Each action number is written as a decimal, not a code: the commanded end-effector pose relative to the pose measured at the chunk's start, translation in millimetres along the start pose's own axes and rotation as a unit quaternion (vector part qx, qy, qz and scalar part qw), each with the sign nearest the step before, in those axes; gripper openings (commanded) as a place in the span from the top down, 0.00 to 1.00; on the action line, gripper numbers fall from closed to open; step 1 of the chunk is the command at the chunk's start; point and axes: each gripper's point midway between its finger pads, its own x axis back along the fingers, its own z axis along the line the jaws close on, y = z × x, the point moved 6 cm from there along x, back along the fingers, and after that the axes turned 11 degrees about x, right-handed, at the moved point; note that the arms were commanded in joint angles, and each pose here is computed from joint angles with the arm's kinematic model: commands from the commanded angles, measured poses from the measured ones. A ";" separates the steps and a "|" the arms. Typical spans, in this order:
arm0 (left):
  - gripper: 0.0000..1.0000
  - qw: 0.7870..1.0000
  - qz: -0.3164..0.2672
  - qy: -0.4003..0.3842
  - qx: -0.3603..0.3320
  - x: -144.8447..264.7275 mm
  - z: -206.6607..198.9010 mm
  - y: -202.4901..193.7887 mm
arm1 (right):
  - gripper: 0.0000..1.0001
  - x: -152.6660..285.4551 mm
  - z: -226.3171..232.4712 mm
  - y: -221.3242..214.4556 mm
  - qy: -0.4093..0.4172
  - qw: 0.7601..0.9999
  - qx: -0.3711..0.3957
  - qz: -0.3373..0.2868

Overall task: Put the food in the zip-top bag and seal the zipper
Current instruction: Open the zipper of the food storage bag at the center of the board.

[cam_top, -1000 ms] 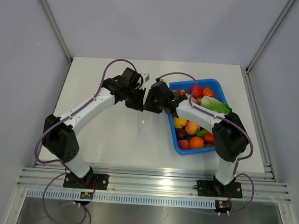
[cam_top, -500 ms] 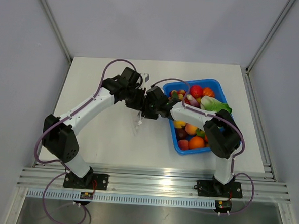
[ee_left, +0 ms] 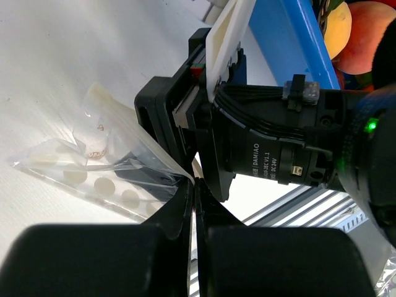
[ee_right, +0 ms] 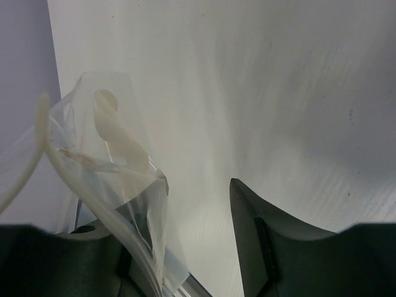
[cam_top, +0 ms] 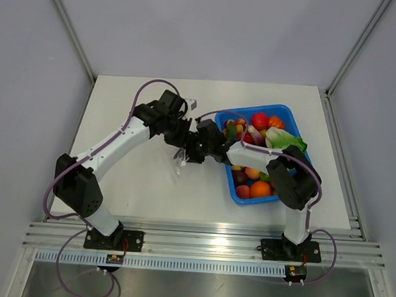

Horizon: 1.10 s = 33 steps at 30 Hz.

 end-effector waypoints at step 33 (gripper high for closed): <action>1.00 0.994 -0.062 -0.078 -0.049 31.4 -13.4 5.0 | 0.46 7.1 9.5 6.6 -0.051 0.998 -0.013 -0.019</action>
